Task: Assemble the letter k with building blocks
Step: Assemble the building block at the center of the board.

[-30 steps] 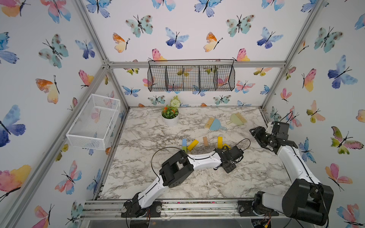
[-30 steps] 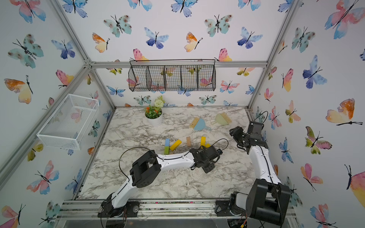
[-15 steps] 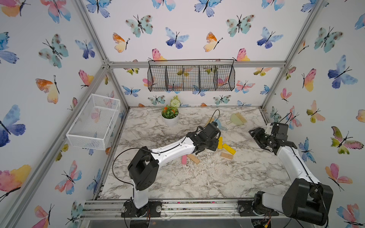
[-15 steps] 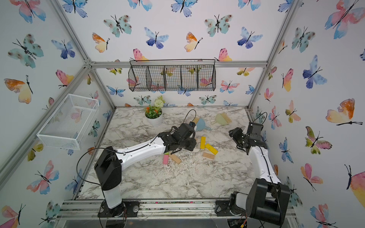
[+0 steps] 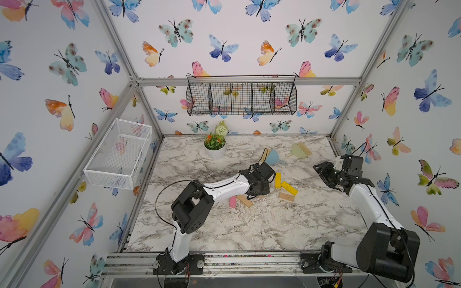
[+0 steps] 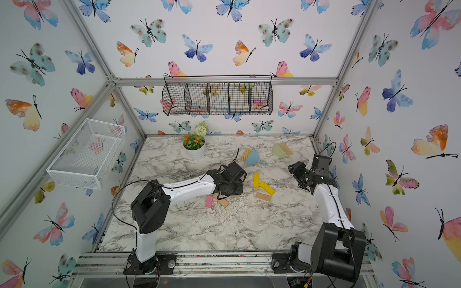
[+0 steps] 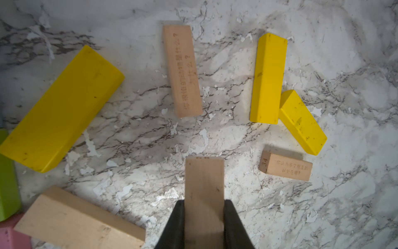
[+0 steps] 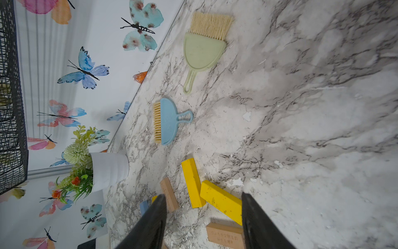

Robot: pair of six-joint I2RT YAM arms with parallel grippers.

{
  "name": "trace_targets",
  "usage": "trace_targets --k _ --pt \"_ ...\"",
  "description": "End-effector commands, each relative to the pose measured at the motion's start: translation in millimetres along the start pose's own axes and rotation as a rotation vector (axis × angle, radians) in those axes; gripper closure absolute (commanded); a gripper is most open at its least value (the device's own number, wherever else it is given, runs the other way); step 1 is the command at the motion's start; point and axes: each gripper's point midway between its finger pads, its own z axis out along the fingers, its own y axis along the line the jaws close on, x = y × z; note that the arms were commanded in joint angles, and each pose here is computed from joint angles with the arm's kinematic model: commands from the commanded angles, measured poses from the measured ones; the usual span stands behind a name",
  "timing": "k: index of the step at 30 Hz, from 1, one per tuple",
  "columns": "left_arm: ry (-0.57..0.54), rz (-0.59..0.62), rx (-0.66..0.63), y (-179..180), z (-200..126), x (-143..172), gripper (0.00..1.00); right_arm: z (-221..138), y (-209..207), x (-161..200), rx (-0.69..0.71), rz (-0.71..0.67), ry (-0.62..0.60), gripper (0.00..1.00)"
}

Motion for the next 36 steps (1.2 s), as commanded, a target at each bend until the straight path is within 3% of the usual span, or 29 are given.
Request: trace_targets --k 1,18,36 --pt "0.008 0.007 -0.15 15 12 7 1.0 1 -1 0 -0.005 -0.005 0.009 0.43" --pt "0.005 -0.009 -0.251 30 46 2 1.0 4 -3 5 -0.011 0.0 0.03 0.43" --pt "0.033 -0.01 -0.249 30 60 3 1.0 7 -6 8 -0.006 0.008 0.035 0.43"
